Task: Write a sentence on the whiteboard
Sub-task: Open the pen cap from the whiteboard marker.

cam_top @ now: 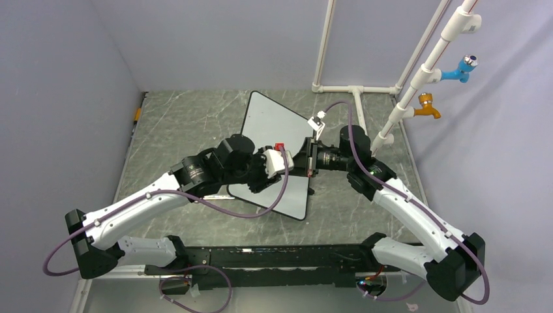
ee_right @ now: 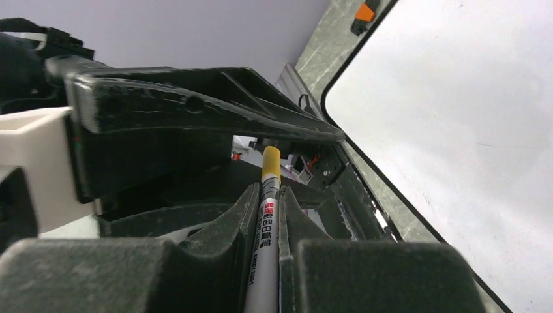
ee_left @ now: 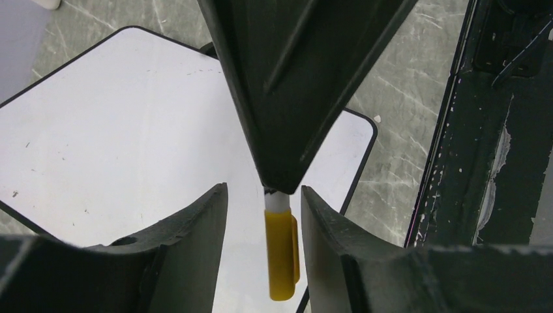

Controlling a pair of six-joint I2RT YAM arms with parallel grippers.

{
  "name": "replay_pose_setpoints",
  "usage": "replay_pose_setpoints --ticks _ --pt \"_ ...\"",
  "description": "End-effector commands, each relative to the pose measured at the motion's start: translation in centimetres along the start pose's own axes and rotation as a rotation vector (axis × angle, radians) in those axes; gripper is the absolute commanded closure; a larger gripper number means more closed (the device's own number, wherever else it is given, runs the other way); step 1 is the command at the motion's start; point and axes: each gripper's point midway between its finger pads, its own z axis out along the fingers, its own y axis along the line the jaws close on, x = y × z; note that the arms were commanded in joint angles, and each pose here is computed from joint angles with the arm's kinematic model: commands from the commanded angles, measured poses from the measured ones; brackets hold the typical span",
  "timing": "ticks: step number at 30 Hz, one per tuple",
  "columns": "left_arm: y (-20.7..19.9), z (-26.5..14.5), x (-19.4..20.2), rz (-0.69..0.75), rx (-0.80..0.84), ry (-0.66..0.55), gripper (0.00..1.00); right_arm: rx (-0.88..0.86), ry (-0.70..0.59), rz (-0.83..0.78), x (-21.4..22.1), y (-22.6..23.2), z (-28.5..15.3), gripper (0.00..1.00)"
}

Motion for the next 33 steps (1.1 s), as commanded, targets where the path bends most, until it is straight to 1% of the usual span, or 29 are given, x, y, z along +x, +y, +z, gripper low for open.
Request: replay_pose_setpoints --ticks 1,3,6,9,10,11,17,22,25,28,33 --pt "0.6 -1.1 -1.3 0.015 -0.036 -0.061 0.52 -0.044 -0.059 -0.104 -1.7 3.3 -1.2 1.00" --pt "0.6 -1.2 -1.2 0.016 -0.036 -0.062 0.56 -0.031 -0.068 -0.112 -1.9 3.3 -1.3 1.00" --pt "0.5 -1.5 -1.2 0.015 -0.036 -0.068 0.65 -0.020 -0.079 -0.116 -2.0 3.2 -1.5 1.00" --pt "0.5 -1.7 -1.4 0.011 -0.036 -0.086 0.89 -0.024 -0.075 -0.114 -1.9 3.1 -1.5 1.00" --pt "0.5 -1.7 -1.5 0.010 -0.037 -0.089 0.96 -0.025 -0.073 -0.113 -1.9 3.1 -1.5 1.00" --pt "0.4 -1.6 -1.5 0.008 -0.036 -0.091 1.00 -0.026 -0.073 -0.112 -1.8 3.1 -1.5 1.00" --pt "0.9 -1.2 -1.0 0.007 -0.066 -0.073 1.00 -0.010 -0.088 -0.099 -1.9 2.7 -1.6 1.00" --pt "1.4 -1.3 0.2 0.031 -0.102 -0.051 1.00 0.022 -0.104 -0.093 -2.3 1.9 -2.6 1.00" --pt "1.4 -1.1 1.0 0.040 -0.103 -0.020 1.00 0.025 -0.118 -0.080 -2.7 1.2 -3.9 1.00" --pt "1.4 -1.1 1.2 0.042 -0.104 -0.018 1.00 0.034 -0.157 -0.074 -3.6 0.6 -5.9 1.00" --pt "1.4 -0.8 1.3 0.036 -0.103 -0.010 1.00 0.044 -0.167 -0.085 -3.8 0.3 -7.7 1.00"
